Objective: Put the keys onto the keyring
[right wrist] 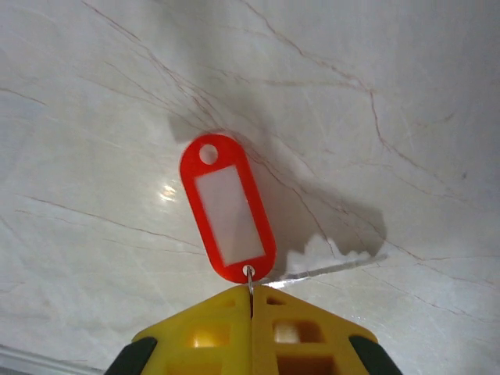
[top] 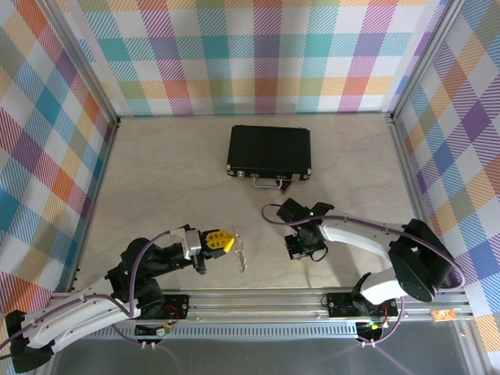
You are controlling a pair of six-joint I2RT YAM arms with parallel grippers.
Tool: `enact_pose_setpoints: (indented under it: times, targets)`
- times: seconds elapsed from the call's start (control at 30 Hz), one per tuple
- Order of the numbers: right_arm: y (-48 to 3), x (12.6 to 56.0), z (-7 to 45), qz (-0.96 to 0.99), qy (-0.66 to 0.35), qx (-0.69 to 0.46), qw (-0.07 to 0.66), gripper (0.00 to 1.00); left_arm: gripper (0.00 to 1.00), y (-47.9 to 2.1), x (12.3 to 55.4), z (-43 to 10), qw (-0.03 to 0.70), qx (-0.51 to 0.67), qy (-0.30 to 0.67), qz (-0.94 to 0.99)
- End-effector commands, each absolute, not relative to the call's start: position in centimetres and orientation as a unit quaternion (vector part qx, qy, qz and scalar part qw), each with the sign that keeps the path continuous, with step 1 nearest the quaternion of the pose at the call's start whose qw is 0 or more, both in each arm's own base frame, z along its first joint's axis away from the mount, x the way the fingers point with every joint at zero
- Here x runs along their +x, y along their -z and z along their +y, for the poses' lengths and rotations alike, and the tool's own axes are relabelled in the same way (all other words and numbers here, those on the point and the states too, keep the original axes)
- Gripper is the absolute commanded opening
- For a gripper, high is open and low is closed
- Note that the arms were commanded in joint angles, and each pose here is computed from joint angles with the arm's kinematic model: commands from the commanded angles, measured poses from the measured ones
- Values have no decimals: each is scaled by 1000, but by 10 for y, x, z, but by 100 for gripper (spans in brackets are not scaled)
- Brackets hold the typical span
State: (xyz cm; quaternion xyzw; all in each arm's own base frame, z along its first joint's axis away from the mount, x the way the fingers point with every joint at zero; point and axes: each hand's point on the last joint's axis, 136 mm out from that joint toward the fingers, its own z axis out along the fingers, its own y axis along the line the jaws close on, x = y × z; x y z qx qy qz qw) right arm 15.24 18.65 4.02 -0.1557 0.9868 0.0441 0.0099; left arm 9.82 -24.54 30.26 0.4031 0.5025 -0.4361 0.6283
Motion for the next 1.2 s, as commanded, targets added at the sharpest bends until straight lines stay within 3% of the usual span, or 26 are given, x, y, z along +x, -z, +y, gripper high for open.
enact_pose_setpoints:
  times: [0.0, 0.17, 0.5, 1.17]
  targets:
    - [-50, 152, 190, 979, -16, -200, -33, 0, 0, -316, 95, -243, 641, 397, 443, 486]
    - [-62, 163, 210, 964, 3, -251, -86, 0, 0, -317, 96, -239, 647, 391, 438, 487]
    - [-77, 190, 247, 945, -6, -310, -108, 0, 0, -318, 99, -235, 655, 385, 429, 489]
    - [-37, 139, 216, 944, -11, -269, -191, 0, 0, -315, 98, -241, 647, 391, 436, 488]
